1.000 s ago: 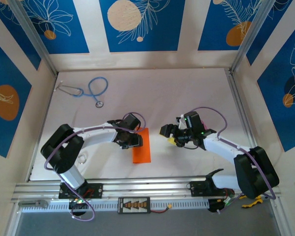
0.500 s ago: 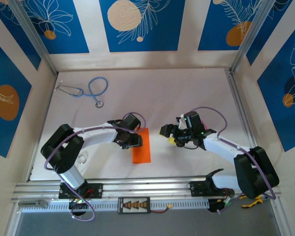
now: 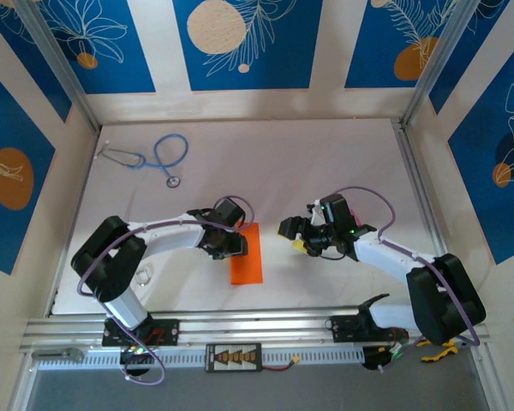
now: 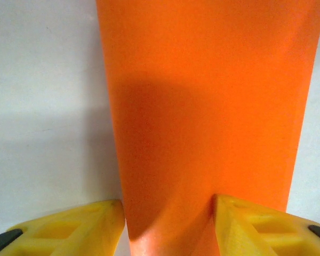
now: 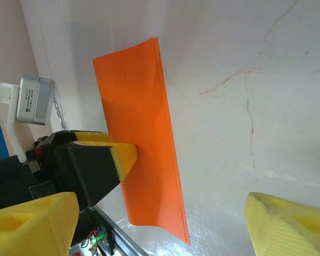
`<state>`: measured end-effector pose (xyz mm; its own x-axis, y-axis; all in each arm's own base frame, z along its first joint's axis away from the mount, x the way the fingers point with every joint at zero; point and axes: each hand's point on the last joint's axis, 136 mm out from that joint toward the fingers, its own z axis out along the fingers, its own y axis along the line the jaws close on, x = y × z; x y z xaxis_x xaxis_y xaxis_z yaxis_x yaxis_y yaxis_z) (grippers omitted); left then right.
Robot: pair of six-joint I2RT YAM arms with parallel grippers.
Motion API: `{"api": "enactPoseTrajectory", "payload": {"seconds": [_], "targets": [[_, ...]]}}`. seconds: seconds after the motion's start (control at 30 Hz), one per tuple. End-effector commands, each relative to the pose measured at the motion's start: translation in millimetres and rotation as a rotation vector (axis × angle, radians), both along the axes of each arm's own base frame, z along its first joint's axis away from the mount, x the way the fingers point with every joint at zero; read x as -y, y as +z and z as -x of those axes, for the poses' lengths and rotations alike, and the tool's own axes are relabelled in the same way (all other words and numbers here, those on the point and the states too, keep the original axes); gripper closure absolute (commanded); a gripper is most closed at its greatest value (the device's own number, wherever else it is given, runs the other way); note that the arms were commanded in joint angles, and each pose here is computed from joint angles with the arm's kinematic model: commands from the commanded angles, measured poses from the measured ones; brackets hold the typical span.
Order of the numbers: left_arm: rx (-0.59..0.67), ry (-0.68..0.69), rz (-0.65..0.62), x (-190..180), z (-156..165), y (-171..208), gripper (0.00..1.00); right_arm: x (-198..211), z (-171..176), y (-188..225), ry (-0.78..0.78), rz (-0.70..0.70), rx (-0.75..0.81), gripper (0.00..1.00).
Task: Fold a paper plane with a square sheet of paper (pick it up from the middle)
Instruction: First fold the square sheet of paper in half at the center of the table.
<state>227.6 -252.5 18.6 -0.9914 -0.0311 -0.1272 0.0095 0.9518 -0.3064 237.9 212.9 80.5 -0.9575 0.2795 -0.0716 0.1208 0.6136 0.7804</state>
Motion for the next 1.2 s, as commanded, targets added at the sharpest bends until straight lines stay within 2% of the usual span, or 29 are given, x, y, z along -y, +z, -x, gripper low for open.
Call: {"api": "enactPoseTrajectory", "payload": {"seconds": [0.0, 0.33, 1.0, 1.1, 1.17], "targets": [[-0.05, -0.029, -0.052, -5, 12, -26, 0.47, -3, 1, 2, 0.009, -0.005, -0.017, 0.18], [-0.073, -0.039, -0.058, -5, 15, -35, 0.43, -3, 0, 0, 0.008, 0.002, -0.022, 0.18], [-0.079, -0.038, -0.057, -5, 16, -38, 0.43, -10, 1, -7, 0.028, -0.002, -0.042, 0.18], [-0.08, -0.04, -0.056, -4, 16, -39, 0.43, -14, 1, -7, 0.043, -0.005, -0.042, 0.21], [-0.078, -0.04, -0.054, -4, 16, -38, 0.43, -19, 2, -8, 0.06, -0.007, -0.044, 0.27]]}}
